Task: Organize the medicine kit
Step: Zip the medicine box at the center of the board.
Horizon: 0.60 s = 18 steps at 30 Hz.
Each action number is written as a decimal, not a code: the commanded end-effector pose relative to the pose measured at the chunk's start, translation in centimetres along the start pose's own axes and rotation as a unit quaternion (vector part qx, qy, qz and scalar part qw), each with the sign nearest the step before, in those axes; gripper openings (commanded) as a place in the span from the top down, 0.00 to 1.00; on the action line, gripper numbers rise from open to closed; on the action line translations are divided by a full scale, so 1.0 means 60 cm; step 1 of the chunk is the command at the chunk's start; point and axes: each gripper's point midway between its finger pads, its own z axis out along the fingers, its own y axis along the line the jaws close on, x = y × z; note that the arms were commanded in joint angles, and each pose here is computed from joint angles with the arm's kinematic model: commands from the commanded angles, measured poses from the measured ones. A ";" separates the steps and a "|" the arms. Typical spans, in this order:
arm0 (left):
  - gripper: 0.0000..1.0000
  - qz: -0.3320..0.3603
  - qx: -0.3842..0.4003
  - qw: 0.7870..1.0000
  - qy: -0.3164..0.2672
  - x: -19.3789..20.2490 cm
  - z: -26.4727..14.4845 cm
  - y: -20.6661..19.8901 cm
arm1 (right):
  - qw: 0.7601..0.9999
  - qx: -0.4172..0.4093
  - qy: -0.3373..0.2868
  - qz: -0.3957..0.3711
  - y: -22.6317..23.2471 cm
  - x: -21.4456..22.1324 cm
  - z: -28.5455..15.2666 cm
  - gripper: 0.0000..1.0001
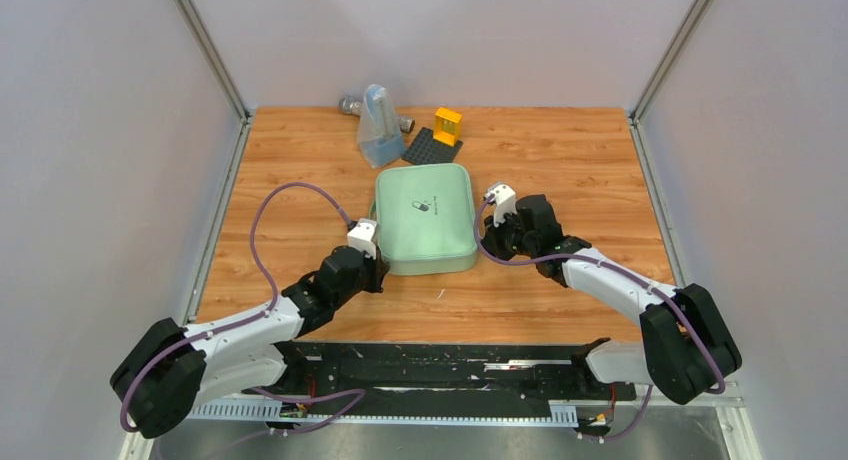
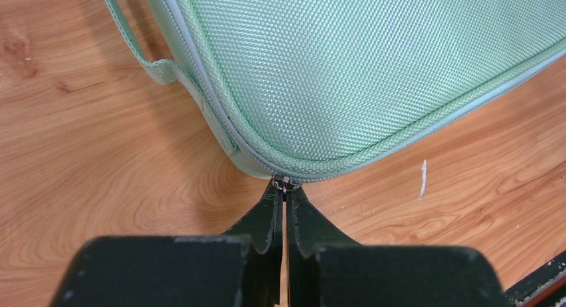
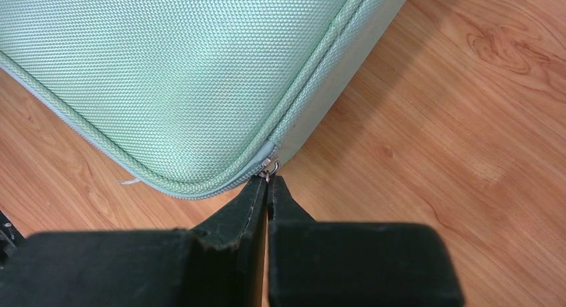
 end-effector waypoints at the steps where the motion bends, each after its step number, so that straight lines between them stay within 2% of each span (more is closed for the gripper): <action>1: 1.00 0.000 0.024 0.999 -0.042 -0.052 0.002 -0.026 | 1.000 -0.005 -0.016 -0.004 0.003 -0.031 -0.003 1.00; 5: 1.00 0.010 0.062 0.998 -0.032 -0.058 0.002 -0.056 | 0.997 0.031 -0.019 -0.074 0.018 -0.029 -0.003 1.00; 8: 1.00 0.022 0.100 0.994 -0.029 -0.068 -0.002 -0.098 | 0.982 0.110 -0.047 -0.146 0.018 -0.042 -0.005 1.00; 9: 1.00 0.025 0.109 0.993 -0.032 -0.078 -0.002 -0.110 | 0.979 0.111 -0.052 -0.162 0.027 -0.044 -0.004 1.00; 13: 1.00 0.034 0.146 0.989 -0.017 -0.075 -0.004 -0.146 | 0.980 -0.015 -0.082 -0.183 0.107 -0.050 -0.007 1.00; 18: 1.00 0.036 0.173 0.984 -0.006 -0.069 -0.010 -0.162 | 0.976 -0.066 -0.131 -0.162 0.135 -0.069 -0.042 1.00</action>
